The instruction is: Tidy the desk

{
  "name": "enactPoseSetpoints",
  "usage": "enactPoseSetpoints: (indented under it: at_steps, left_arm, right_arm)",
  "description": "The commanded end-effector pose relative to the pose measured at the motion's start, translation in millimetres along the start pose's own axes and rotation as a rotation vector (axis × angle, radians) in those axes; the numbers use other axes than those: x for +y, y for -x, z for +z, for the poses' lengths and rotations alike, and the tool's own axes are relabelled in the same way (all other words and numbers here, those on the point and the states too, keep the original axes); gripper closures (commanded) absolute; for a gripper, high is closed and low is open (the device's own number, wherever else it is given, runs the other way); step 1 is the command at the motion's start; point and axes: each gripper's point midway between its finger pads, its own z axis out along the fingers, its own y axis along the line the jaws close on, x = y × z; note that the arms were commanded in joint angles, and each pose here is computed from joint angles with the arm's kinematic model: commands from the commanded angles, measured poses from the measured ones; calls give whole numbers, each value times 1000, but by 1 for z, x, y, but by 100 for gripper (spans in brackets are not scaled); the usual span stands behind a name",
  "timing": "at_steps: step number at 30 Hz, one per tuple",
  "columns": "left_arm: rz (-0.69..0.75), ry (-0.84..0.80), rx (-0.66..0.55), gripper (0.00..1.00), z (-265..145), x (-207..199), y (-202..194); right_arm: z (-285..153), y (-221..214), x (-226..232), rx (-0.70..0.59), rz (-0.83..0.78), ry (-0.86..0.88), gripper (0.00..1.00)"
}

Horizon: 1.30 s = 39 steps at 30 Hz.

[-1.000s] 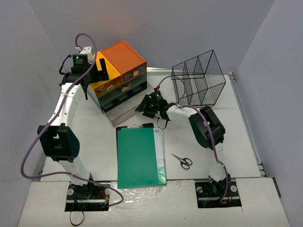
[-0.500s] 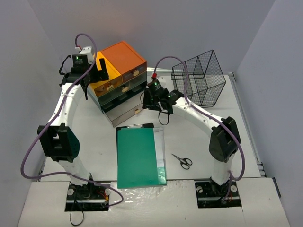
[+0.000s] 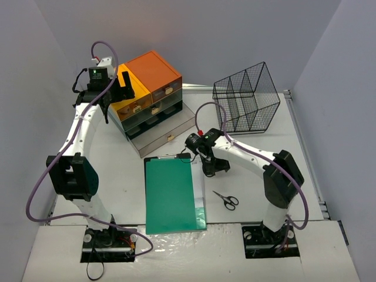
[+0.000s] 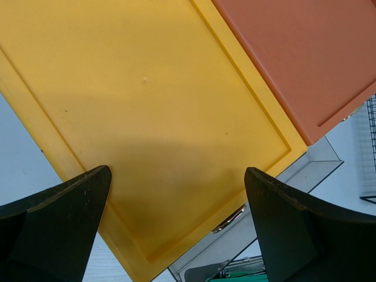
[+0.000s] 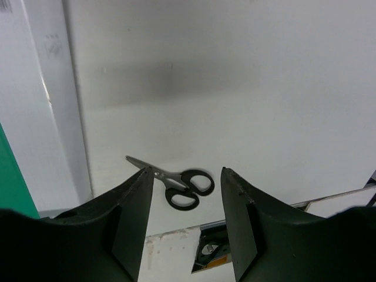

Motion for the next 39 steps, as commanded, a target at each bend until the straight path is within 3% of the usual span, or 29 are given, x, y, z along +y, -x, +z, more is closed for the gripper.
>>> enactPoseSetpoints:
  at_steps: [1, 7, 21, 39]
  left_arm:
    - [-42, 36, 130, 3, 5, 13, -35]
    - [-42, 27, 140, 3, 8, 10, -38]
    - [-23, 17, 148, 3, 7, 3, -39]
    - [-3, 10, 149, 3, 0, -5, -37]
  right_arm:
    - [-21, -27, -23, -24, 96, 11, 54]
    - [-26, -45, -13, -79, 272, 148, 56]
    - [8, -125, 0, -27, 322, 132, 56]
    - [39, -129, -19, -108, 458, 25, 56]
